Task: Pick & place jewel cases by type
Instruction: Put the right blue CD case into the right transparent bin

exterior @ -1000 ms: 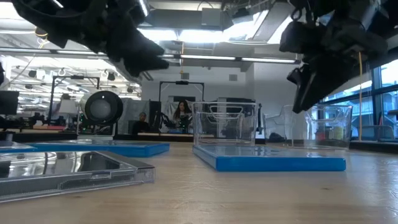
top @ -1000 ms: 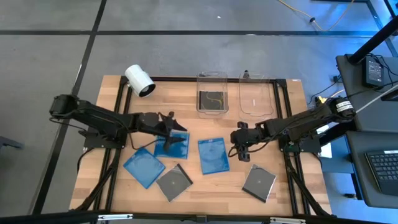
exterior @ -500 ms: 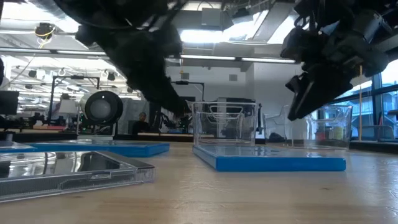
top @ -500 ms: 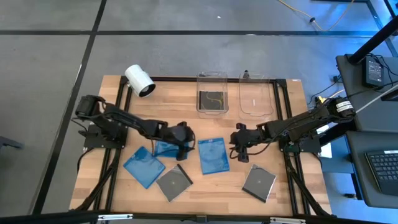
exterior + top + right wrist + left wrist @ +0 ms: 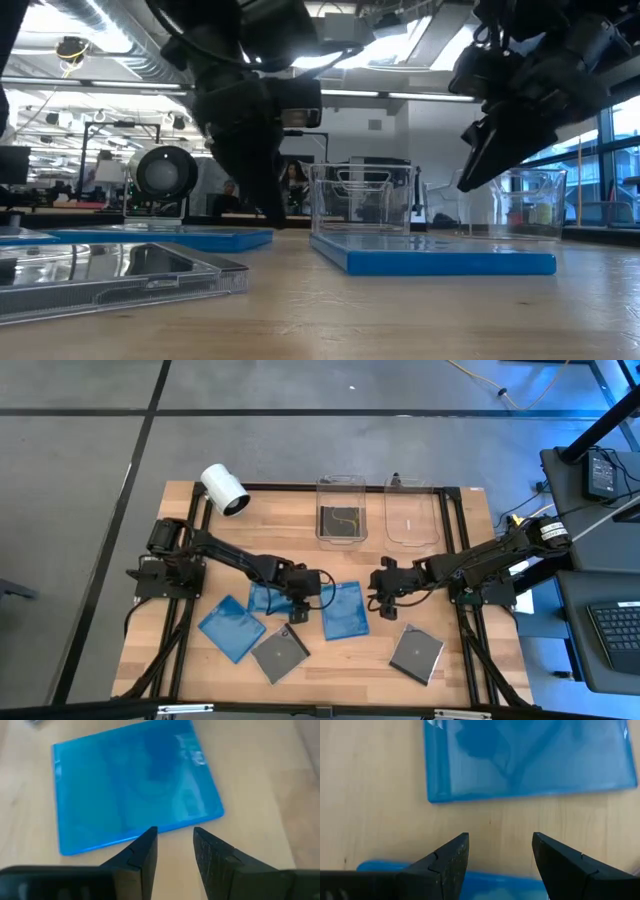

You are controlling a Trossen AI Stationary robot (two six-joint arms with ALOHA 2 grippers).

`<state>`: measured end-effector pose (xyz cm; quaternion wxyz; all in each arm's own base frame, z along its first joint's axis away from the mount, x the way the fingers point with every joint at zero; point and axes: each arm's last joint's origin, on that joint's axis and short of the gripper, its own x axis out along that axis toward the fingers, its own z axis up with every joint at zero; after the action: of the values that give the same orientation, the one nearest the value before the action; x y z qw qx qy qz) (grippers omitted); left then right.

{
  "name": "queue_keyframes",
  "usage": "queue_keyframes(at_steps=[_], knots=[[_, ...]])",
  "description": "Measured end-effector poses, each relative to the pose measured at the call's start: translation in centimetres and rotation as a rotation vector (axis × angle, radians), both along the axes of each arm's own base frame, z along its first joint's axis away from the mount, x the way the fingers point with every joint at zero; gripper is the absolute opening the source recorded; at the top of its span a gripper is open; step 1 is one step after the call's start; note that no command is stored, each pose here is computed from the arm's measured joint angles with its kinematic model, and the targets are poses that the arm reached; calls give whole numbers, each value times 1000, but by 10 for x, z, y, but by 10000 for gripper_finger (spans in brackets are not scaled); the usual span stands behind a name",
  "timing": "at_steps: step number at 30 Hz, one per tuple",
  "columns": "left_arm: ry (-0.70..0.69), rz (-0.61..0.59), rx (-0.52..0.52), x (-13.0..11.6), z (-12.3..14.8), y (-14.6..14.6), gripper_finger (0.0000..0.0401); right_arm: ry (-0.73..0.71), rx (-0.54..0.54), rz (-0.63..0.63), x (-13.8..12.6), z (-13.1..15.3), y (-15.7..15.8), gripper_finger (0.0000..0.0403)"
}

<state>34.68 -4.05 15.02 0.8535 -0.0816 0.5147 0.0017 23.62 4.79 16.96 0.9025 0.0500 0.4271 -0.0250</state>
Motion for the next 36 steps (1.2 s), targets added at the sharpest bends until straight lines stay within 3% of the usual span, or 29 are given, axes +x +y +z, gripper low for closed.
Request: queue_keyframes(at_steps=[5, 12, 15, 19, 24, 30, 36], knots=[[-25, -44, 23, 3, 1, -6, 214, 4, 7, -51, -1, 0, -1, 130], [-42, -57, 79, 2, 0, -20, 214, -3, 266, -367, -1, 0, -1, 129], [-32, -97, 108, 3, -7, -26, 214, -7, 330, -443, 0, 0, -1, 129], [-67, -101, 116, 9, -17, -33, 214, -21, 337, -441, 1, 1, -1, 129], [-82, -4, 82, 14, -26, -33, 210, -24, 386, -500, 1, 1, 0, 129], [-90, 64, 58, 17, -27, -27, 177, -4, 393, -525, -1, 0, -1, 129], [-124, 78, 33, 22, -27, -21, 142, 123, 336, -611, -8, -13, -12, 129]])
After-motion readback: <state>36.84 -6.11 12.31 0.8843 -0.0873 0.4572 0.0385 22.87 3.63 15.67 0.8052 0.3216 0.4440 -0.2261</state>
